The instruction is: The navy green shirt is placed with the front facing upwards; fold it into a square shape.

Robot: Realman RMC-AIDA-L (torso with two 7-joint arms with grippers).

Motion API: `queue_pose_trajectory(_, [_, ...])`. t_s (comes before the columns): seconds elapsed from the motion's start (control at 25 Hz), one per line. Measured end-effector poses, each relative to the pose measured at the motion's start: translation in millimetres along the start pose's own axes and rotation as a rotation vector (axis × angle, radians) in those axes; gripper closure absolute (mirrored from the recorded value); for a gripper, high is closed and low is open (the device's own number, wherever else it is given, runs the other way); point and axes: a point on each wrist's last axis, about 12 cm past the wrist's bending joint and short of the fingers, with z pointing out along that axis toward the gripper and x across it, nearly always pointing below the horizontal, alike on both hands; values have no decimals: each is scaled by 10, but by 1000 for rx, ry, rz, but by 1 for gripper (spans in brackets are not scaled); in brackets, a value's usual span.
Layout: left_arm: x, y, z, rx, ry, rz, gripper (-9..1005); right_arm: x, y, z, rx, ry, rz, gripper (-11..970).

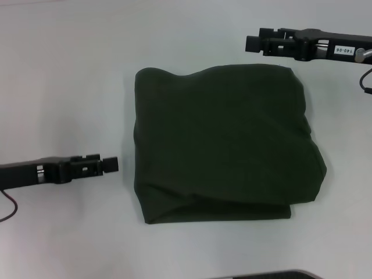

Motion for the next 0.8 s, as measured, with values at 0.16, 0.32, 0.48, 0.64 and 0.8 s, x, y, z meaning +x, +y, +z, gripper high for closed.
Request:
queue_pose_trajectory(0.16, [-12,15,23,-20,54,-31,78,-18,-3,-12,4,-2,3,60])
queue_pose_trajectory(0.32, [-42,4,65,-21,99,-37,78,-37,-7,-24,8,-4,5,59])
queue_pose_trajectory(0.48, [-86,-17,133,-13,141,-26,78,-81,-8,-38,16,-7,1,65])
queue_pose_trajectory(0.64, [-113,-41,205,-1,161,-14,78,-88,-8,-38,16,-7,6,64])
queue_pose_trajectory(0.8, [-131,-53,264,7,174,-9,78,-96,-4,-27,13,-8,7,65])
